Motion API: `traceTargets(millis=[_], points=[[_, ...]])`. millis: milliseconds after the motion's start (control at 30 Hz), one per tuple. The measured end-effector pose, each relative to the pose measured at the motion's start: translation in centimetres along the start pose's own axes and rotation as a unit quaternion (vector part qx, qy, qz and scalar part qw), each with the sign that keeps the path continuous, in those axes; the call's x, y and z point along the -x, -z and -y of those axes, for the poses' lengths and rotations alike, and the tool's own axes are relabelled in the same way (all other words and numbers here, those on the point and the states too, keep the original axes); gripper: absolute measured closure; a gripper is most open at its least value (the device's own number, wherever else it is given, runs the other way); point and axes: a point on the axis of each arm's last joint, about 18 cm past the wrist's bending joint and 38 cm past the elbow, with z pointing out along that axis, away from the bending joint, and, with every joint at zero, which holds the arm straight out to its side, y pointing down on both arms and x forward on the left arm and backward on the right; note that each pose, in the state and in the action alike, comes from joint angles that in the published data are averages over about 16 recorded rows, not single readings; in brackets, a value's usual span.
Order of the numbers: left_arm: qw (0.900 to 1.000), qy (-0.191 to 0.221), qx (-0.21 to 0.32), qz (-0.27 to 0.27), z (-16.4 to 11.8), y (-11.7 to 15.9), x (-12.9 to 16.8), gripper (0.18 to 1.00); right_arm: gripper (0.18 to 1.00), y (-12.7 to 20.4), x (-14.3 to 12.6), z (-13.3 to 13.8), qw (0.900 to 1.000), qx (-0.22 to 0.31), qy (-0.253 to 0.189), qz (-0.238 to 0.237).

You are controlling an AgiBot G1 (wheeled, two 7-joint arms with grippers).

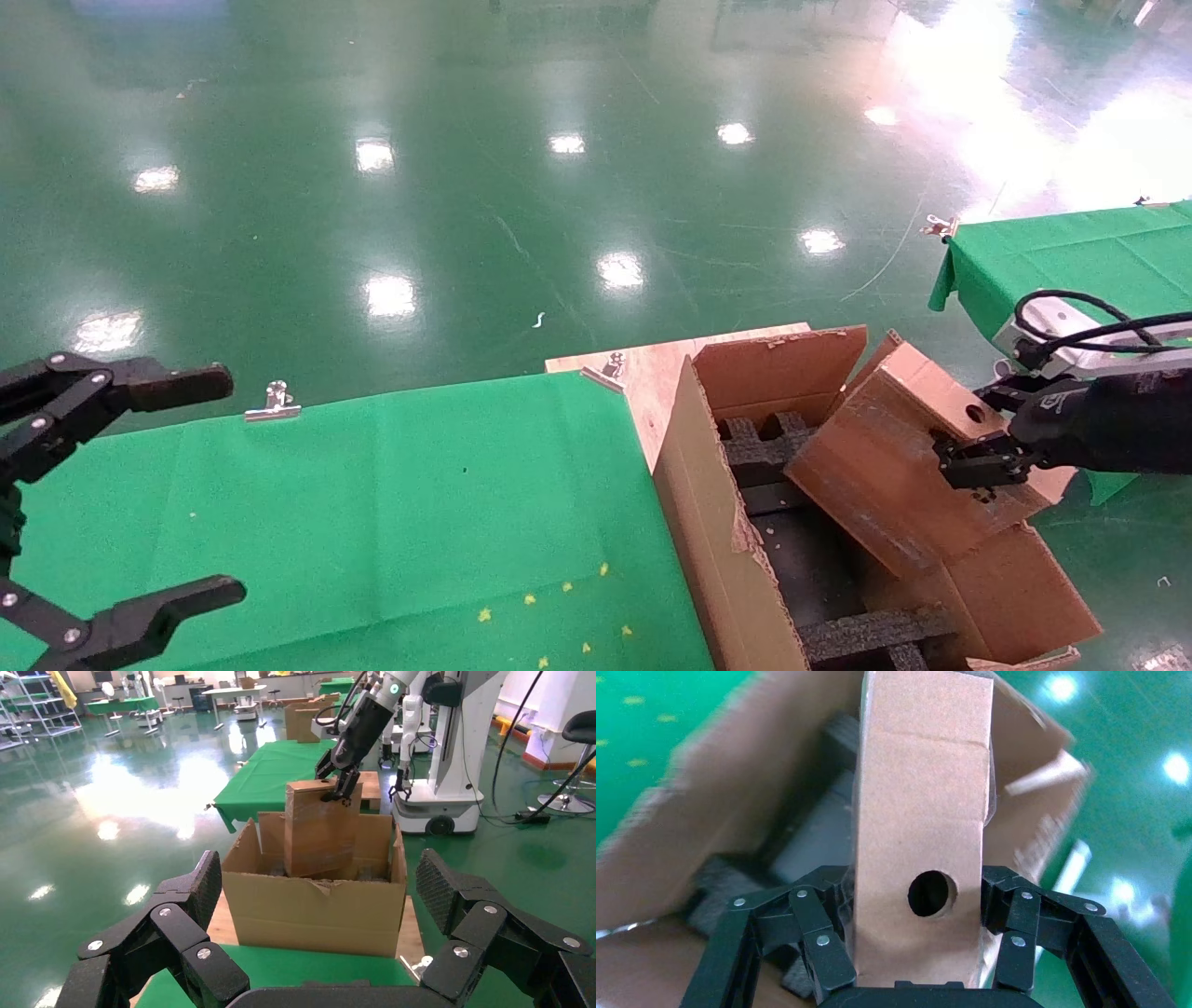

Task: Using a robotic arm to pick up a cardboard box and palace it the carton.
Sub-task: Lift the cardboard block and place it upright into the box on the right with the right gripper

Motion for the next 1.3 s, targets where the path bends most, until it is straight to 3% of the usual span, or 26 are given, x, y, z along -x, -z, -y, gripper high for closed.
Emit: traceTargets(millis=[333, 667, 1300], points=[[1.0000, 0.000, 0.000, 0.000, 0.0, 0.0, 0.0, 0.183, 0.895, -2.0, -0.7, -1.7, 0.992, 0.030, -0.103, -0.059], [1.0000, 0.000, 0.000, 0.000, 0.0, 0.0, 0.0, 0.183, 0.896, -4.2, -0.3, -2.4, 0.980, 0.060, -0.175, -0.078], [1.0000, 0.000, 0.000, 0.000, 0.0, 0.0, 0.0, 0.183, 0.898, -7.6, -0.4, -2.3, 0.963, 0.081, -0.221, -0.132]])
